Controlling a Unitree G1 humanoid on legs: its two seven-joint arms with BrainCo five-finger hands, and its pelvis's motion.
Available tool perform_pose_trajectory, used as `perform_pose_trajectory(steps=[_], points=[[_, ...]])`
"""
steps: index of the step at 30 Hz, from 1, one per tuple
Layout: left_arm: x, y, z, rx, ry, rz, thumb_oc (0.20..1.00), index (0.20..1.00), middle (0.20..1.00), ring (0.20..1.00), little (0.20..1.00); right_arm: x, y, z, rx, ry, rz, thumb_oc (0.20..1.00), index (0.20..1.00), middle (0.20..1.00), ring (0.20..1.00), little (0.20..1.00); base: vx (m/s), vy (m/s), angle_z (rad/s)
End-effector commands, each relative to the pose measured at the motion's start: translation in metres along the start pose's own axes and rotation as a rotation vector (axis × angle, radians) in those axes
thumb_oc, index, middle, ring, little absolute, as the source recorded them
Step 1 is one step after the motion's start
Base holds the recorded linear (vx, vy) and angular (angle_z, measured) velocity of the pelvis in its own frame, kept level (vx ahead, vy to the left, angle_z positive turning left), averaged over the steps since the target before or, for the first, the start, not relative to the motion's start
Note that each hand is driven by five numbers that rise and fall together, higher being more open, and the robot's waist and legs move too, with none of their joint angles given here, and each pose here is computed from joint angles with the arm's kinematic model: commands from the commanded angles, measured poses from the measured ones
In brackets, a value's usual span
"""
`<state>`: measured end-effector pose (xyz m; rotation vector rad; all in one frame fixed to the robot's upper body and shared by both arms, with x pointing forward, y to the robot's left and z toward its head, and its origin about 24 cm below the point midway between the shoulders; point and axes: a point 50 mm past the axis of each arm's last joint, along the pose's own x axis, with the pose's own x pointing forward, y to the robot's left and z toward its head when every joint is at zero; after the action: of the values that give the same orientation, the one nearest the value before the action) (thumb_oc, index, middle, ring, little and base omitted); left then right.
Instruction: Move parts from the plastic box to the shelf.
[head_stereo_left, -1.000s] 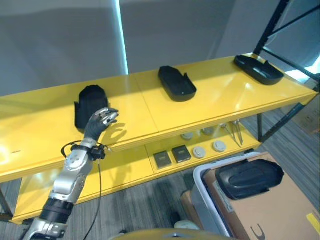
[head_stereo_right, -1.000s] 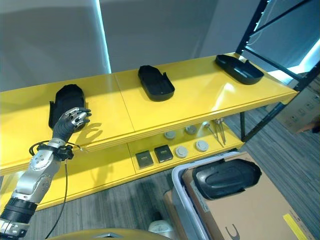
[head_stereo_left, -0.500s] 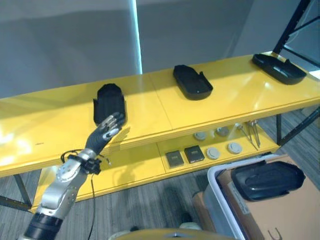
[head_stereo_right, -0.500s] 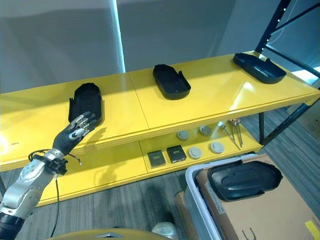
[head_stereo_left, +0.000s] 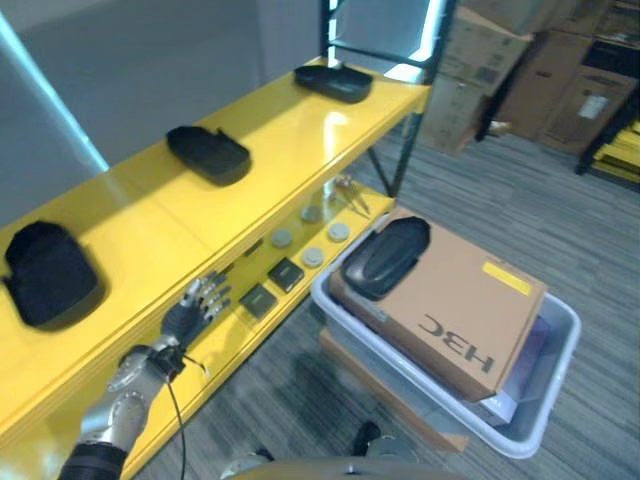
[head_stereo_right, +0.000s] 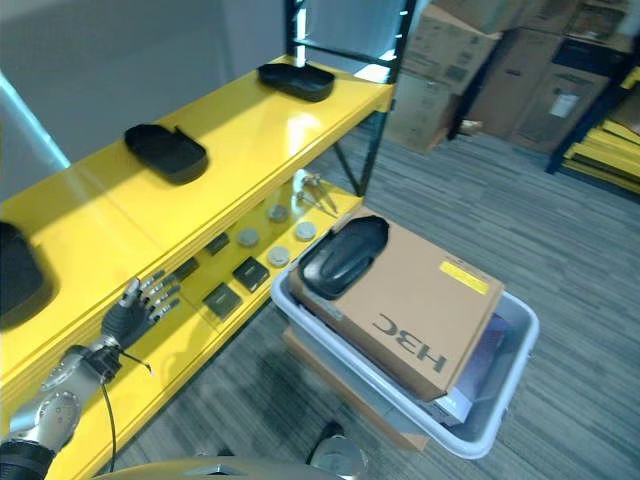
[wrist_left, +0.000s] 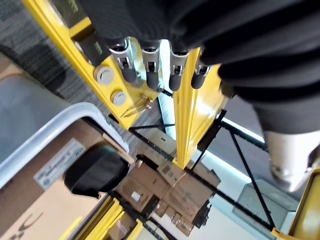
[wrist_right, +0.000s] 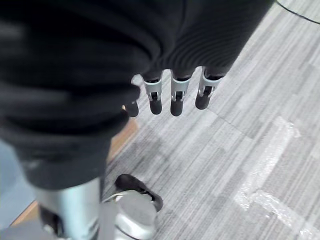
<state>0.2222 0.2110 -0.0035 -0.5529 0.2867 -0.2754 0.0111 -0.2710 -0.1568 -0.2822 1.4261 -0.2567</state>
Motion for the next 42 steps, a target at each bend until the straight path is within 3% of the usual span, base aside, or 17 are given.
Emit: perform_pose_trajectory(steps=[1, 6, 9, 13, 15, 17, 18, 19, 20, 24, 30, 35, 39, 42], points=[[0.012, -0.015, 0.021, 0.127, -0.08, -0.045, 1.0, 1.0, 1.0, 1.0, 1.0, -0.001, 0.006, -0.018, 0.012, 0.057, -0.029, 1.0, 1.0, 1.0, 1.0, 1.0, 0.04, -0.193, -0.24], [0.008, 0.008, -0.011, 0.307, 0.096, 0.107, 1.0, 1.0, 1.0, 1.0, 1.0, 0.002, -0.016, 0.002, 0.096, 0.002, -0.105, 1.0, 1.0, 1.0, 1.0, 1.0, 0.07, -0.177, -0.58], [-0.021, 0.042, -0.037, 0.387, 0.279, 0.302, 1.0, 1.0, 1.0, 1.0, 1.0, 0.002, -0.051, 0.037, 0.197, -0.12, -0.16, 1.0, 1.0, 1.0, 1.0, 1.0, 0.01, 0.122, -1.3], [-0.057, 0.071, -0.067, 0.503, 0.505, 0.466, 1.0, 1.0, 1.0, 1.0, 1.0, -0.004, -0.067, 0.07, 0.39, -0.247, -0.144, 1.0, 1.0, 1.0, 1.0, 1.0, 0.18, 0.247, -1.7], [-0.071, 0.081, -0.087, 0.601, 0.616, 0.509, 1.0, 1.0, 1.0, 1.0, 1.0, -0.017, -0.077, 0.113, 0.463, -0.387, -0.18, 1.0, 1.0, 1.0, 1.0, 1.0, 0.1, 0.274, -0.82], [-0.074, 0.082, -0.094, 0.639, 0.656, 0.52, 1.0, 1.0, 1.0, 1.0, 1.0, -0.022, -0.08, 0.125, 0.502, -0.434, -0.188, 1.0, 1.0, 1.0, 1.0, 1.0, 0.06, 0.241, -1.65], [-0.096, 0.088, -0.124, 0.81, 0.834, 0.542, 1.0, 1.0, 1.0, 1.0, 1.0, -0.052, -0.093, 0.169, 0.62, -0.691, -0.209, 1.0, 1.0, 1.0, 1.0, 1.0, 0.11, 0.243, -0.63], [-0.101, 0.089, -0.128, 0.816, 0.872, 0.556, 1.0, 1.0, 1.0, 1.0, 1.0, -0.061, -0.099, 0.179, 0.633, -0.754, -0.21, 1.0, 1.0, 1.0, 1.0, 1.0, 0.16, 0.277, -0.05], [-0.122, 0.091, -0.143, 0.815, 0.959, 0.582, 1.0, 1.0, 1.0, 1.0, 1.0, -0.094, -0.116, 0.206, 0.652, -0.965, -0.243, 1.0, 1.0, 1.0, 1.0, 1.0, 0.07, 0.071, 0.47], [-0.141, 0.093, -0.152, 0.798, 1.001, 0.62, 1.0, 1.0, 1.0, 1.0, 1.0, -0.147, -0.134, 0.237, 0.667, -1.219, -0.277, 1.0, 1.0, 1.0, 1.0, 1.0, 0.03, 0.02, 0.28], [-0.152, 0.091, -0.16, 0.747, 1.031, 0.628, 1.0, 1.0, 1.0, 1.0, 1.0, -0.181, -0.127, 0.265, 0.484, -1.294, -0.248, 1.0, 1.0, 1.0, 1.0, 1.0, 0.04, 0.019, 0.08], [-0.151, 0.083, -0.17, 0.772, 1.052, 0.58, 1.0, 1.0, 1.0, 1.0, 1.0, -0.179, -0.086, 0.295, 0.368, -1.244, -0.128, 1.0, 1.0, 1.0, 1.0, 1.0, 0.02, 0.035, 0.18], [-0.15, 0.085, -0.168, 0.801, 1.07, 0.577, 1.0, 1.0, 1.0, 1.0, 1.0, -0.185, -0.067, 0.316, 0.301, -1.237, -0.124, 1.0, 1.0, 1.0, 1.0, 1.0, -0.01, 0.055, 0.21], [-0.15, 0.089, -0.164, 0.809, 1.07, 0.578, 1.0, 1.0, 1.0, 1.0, 1.0, -0.195, -0.058, 0.337, 0.187, -1.265, -0.219, 1.0, 1.0, 1.0, 1.0, 1.0, -0.04, 0.077, 0.22]])
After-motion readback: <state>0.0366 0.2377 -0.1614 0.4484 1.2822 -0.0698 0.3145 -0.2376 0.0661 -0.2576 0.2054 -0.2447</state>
